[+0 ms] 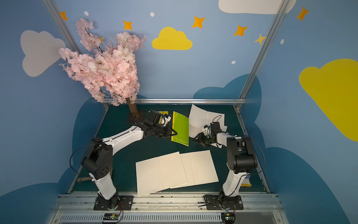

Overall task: Close the notebook
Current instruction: Pick up the notebook from the center of the board, then place the notebook at the center of the board.

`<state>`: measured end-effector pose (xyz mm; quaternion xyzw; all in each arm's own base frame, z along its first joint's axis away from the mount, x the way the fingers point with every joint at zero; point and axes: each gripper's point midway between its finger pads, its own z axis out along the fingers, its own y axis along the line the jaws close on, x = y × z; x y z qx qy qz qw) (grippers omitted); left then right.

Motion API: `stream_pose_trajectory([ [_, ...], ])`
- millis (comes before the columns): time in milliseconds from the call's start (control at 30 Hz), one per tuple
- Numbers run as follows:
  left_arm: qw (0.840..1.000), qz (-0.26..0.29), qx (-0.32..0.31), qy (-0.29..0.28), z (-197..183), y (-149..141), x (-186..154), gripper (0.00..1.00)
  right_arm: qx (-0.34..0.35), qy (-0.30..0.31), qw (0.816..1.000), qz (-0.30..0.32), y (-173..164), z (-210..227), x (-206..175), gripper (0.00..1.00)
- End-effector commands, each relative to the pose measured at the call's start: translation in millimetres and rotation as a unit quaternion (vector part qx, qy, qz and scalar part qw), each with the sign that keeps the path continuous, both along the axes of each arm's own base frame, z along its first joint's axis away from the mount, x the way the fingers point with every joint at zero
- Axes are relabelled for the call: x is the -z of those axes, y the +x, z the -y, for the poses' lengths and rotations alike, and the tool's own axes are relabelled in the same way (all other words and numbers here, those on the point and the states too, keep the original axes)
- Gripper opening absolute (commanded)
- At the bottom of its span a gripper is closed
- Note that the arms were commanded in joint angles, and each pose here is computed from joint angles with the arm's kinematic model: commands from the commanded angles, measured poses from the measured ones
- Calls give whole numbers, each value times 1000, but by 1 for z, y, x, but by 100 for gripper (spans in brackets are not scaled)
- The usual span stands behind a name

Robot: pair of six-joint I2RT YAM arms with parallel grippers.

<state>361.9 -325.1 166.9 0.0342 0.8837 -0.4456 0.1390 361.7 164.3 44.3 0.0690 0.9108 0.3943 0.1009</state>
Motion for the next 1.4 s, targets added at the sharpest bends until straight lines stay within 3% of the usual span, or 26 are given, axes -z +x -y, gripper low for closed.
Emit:
stream_pose_trajectory([
  [0,1000,14,1,0,-14,-8,-12,3,-2,-4,1000,23,7,1,-16,47],
  [500,995,5,-79,53,-117,-46,-16,3,-7,-4,1000,29,9,1,-19,47],
  [1000,986,-15,-137,95,-202,-51,-8,3,-3,1,1000,28,7,9,-19,47],
  [1367,965,-60,-155,204,-262,-48,8,3,-1,2,1000,22,5,12,-17,47],
])
